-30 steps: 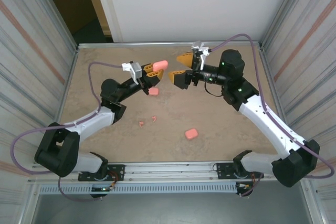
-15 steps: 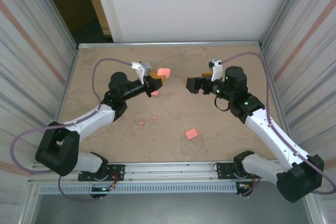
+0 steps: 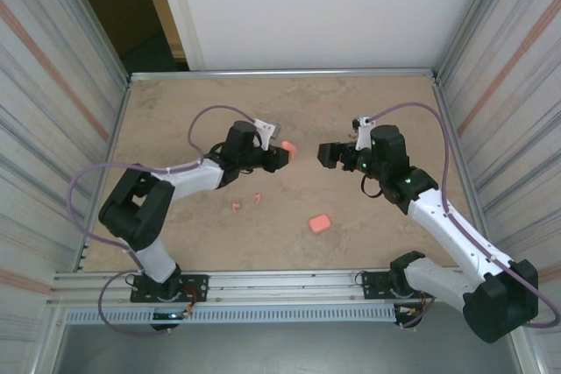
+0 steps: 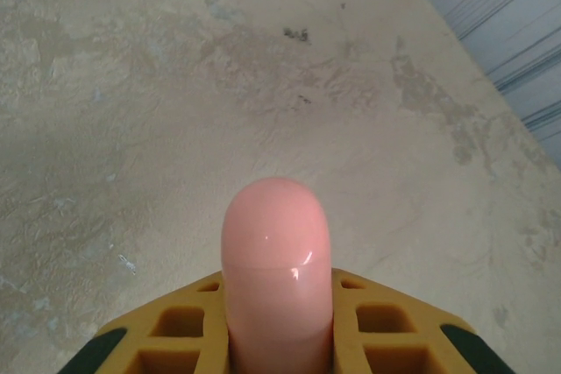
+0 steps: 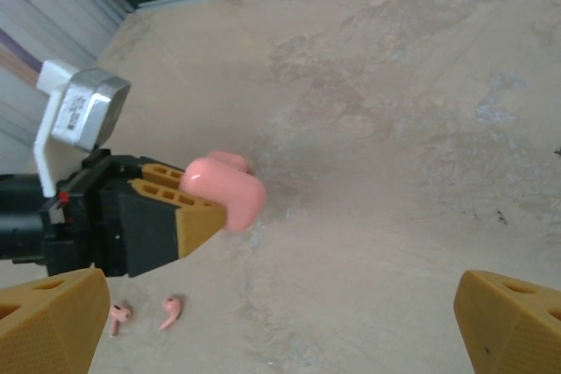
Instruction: Insert the wireless bluetooth earbuds into the charging case
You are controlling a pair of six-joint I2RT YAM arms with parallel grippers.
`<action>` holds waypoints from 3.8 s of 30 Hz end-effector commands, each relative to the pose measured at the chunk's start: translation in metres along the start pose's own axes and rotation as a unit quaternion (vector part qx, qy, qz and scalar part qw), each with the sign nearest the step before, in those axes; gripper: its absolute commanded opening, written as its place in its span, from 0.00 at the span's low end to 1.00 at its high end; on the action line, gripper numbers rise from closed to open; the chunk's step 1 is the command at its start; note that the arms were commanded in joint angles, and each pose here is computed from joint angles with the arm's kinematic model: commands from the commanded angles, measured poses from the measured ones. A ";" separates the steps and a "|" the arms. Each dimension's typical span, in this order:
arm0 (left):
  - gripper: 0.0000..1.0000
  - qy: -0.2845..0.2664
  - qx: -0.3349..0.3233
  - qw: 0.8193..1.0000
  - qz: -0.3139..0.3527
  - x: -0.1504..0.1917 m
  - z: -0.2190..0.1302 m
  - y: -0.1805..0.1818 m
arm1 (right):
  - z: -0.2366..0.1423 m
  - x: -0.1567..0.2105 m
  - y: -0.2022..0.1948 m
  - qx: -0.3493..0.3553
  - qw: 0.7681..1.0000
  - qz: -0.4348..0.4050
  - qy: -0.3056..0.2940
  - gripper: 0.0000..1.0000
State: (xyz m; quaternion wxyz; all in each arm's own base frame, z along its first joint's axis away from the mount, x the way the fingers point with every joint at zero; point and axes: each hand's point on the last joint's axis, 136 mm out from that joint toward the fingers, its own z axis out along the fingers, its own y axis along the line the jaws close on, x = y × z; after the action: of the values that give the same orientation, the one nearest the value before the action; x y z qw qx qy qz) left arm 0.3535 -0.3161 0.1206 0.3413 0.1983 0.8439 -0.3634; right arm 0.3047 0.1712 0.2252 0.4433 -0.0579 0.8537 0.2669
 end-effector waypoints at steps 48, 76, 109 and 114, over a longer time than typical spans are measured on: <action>0.51 0.044 -0.059 0.997 -0.029 0.005 0.034 0.024 | -0.064 -0.009 0.016 -0.022 0.982 -0.181 0.052 0.99; 0.66 -0.197 -0.132 0.971 0.036 -0.034 -0.171 0.012 | -0.041 0.153 0.018 -0.210 0.653 -0.658 0.309 0.99; 0.75 -0.225 -0.180 0.957 0.031 -0.020 -0.207 0.028 | 0.026 0.237 -0.017 -0.230 0.562 -0.689 0.395 0.87; 0.75 -0.225 -0.180 0.957 0.032 -0.020 -0.208 0.027 | 0.028 0.237 -0.019 -0.226 0.564 -0.685 0.402 0.80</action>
State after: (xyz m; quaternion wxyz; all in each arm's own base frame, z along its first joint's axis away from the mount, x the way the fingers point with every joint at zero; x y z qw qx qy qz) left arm 0.2944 -0.1492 0.2270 0.5576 0.0729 0.7913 -0.2402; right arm 0.1857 0.2021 0.0180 0.0848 -0.8240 0.5598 0.0213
